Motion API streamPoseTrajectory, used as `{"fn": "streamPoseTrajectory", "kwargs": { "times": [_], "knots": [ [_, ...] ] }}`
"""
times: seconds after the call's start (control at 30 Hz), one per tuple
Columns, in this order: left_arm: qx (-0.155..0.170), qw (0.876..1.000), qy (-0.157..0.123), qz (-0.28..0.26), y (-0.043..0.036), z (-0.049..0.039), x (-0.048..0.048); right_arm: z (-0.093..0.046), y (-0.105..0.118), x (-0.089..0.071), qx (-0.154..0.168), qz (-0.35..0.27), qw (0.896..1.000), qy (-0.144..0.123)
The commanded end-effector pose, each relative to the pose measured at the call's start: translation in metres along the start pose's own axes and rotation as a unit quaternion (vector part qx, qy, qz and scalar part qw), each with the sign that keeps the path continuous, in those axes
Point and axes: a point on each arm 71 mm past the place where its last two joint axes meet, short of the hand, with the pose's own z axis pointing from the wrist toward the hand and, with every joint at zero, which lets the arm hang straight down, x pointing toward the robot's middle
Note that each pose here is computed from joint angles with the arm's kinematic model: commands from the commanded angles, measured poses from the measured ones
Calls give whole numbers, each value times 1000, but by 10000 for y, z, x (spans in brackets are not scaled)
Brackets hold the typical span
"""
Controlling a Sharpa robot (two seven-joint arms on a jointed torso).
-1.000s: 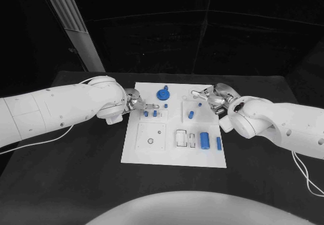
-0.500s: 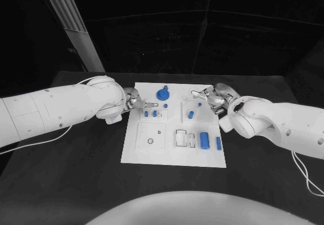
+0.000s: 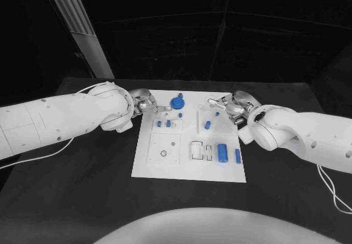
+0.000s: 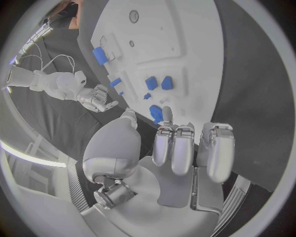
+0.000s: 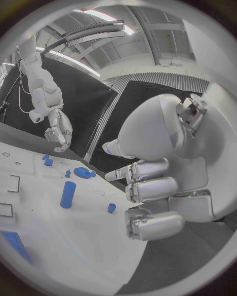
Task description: Assemble the parts on the task board
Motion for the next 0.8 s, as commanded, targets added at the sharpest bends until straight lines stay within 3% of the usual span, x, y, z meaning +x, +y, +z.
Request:
{"fn": "streamPoseTrajectory", "kwargs": {
  "times": [0.03,0.13,0.23,0.33,0.53,0.67,0.8],
  "knots": [
    [190,970,-147,-32,-277,-84,-260,1,24,-10,-13,0,1000,-9],
    [251,949,-182,-54,-358,-119,-331,-2,37,-17,-24,-4,1000,-16],
    [289,936,-189,-68,-417,-121,-351,-9,55,-29,-39,-13,999,-25],
    [314,930,-178,-73,-460,-91,-343,-16,76,-42,-56,-23,998,-34],
    [334,929,-143,-65,-483,1,-298,-26,111,-48,-79,-41,995,-43],
    [344,932,-115,-2,-503,85,-221,-30,129,-49,-90,-49,994,-47],
    [356,926,-98,84,-527,132,-126,-30,139,-48,-96,-52,993,-49]
  ]
}}
